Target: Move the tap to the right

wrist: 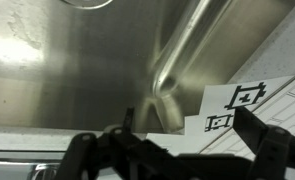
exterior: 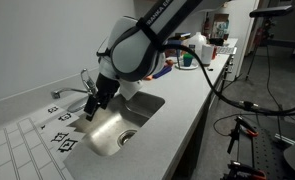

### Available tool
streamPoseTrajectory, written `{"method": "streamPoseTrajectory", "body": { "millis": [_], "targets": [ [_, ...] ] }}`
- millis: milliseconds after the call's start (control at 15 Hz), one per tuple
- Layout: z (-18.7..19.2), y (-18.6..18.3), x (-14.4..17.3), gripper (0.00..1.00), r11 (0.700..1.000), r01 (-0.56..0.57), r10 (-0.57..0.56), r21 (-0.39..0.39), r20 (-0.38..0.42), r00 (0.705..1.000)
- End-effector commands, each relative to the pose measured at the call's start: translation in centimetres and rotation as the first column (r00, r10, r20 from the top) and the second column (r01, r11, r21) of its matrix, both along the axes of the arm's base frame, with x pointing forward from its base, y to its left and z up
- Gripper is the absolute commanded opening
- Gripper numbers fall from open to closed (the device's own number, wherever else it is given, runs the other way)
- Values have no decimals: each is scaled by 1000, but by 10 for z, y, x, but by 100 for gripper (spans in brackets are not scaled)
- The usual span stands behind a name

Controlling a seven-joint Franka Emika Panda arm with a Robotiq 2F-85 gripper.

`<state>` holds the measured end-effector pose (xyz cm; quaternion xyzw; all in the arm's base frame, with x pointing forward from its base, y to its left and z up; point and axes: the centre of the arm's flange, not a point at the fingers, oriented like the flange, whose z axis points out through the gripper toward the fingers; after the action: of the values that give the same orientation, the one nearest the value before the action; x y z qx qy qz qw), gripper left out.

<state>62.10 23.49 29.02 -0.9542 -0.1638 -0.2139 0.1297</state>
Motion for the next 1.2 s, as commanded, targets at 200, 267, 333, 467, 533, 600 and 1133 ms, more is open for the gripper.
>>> {"method": "streamPoseTrajectory", "body": {
  "millis": [200,267,333,467,533,600,1133],
  "targets": [
    [0,0,0,100,1000,0,0,0,0,1000],
    [0,0,0,100,1000,0,0,0,0,1000],
    [0,0,0,100,1000,0,0,0,0,1000],
    [0,0,0,100,1000,0,0,0,0,1000],
    [0,0,0,100,1000,0,0,0,0,1000],
    [0,0,0,100,1000,0,0,0,0,1000],
    [73,-23,0,100,1000,-3,3,-23,-5,1000]
  ]
}}
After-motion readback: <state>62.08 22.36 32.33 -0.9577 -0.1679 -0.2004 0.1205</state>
